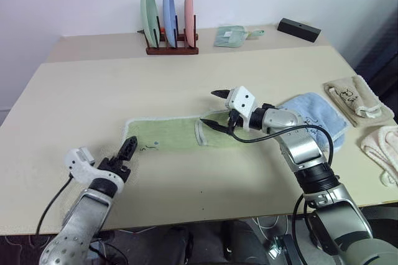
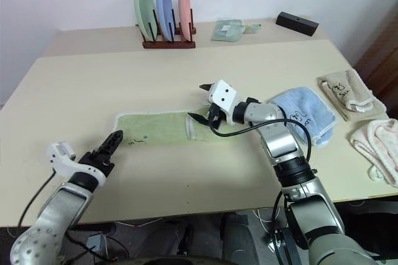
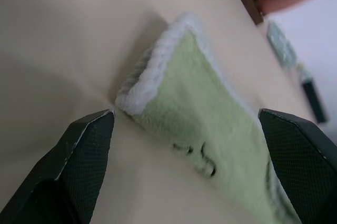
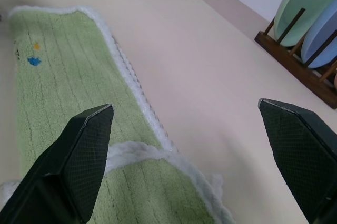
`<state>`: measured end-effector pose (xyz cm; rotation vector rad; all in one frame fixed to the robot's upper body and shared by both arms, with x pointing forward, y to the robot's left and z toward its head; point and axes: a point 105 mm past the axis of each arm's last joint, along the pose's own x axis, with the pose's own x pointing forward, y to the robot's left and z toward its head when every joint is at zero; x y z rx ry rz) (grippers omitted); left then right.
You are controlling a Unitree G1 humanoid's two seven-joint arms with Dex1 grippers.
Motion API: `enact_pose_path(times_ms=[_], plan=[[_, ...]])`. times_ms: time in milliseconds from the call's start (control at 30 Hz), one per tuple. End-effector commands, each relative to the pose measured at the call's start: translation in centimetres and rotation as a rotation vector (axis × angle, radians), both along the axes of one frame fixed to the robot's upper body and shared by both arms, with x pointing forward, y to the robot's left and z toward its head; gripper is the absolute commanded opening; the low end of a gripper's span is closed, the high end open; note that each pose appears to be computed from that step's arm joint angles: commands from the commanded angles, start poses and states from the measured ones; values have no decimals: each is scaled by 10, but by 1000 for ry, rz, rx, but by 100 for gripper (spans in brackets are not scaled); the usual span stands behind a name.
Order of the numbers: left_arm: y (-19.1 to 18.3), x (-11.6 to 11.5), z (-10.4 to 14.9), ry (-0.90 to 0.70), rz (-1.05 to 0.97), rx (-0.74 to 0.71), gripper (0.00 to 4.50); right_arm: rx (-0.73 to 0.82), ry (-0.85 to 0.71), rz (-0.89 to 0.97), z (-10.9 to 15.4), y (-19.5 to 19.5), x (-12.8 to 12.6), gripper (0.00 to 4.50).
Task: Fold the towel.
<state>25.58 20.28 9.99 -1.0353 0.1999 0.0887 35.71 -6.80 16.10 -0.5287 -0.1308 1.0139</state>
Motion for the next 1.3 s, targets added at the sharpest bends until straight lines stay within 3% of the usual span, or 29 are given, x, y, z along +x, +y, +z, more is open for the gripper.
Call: enact_pose_path(times_ms=[33,167,267,500,767,867,1000,1067,1200,1300], plan=[[3,5,3,20,47,-95,447,15,-62,3,14,1,-2,449],[6,18,-11,100,108,-214,447,19,-66,-16,11,-1,-5,449],[11,24,-11,110,139,-224,362,19,-67,-18,9,1,-8,449],[25,24,2,33,187,-176,5,15,-70,-25,7,2,-11,449],[83,16,69,-232,204,233,5,7,-62,-48,6,-6,-8,449],[74,19,91,-297,71,446,5,16,-50,-60,6,-8,-7,449],[15,24,96,-380,-277,685,5,38,-30,-80,6,-9,-3,449],[-7,25,96,-420,-392,723,5,48,-19,-90,5,-10,-1,449],[-83,21,78,-494,-778,862,5,42,-5,-95,-1,-11,-1,449],[-99,25,63,-480,-865,949,5,45,-2,-106,-2,-12,0,449]])
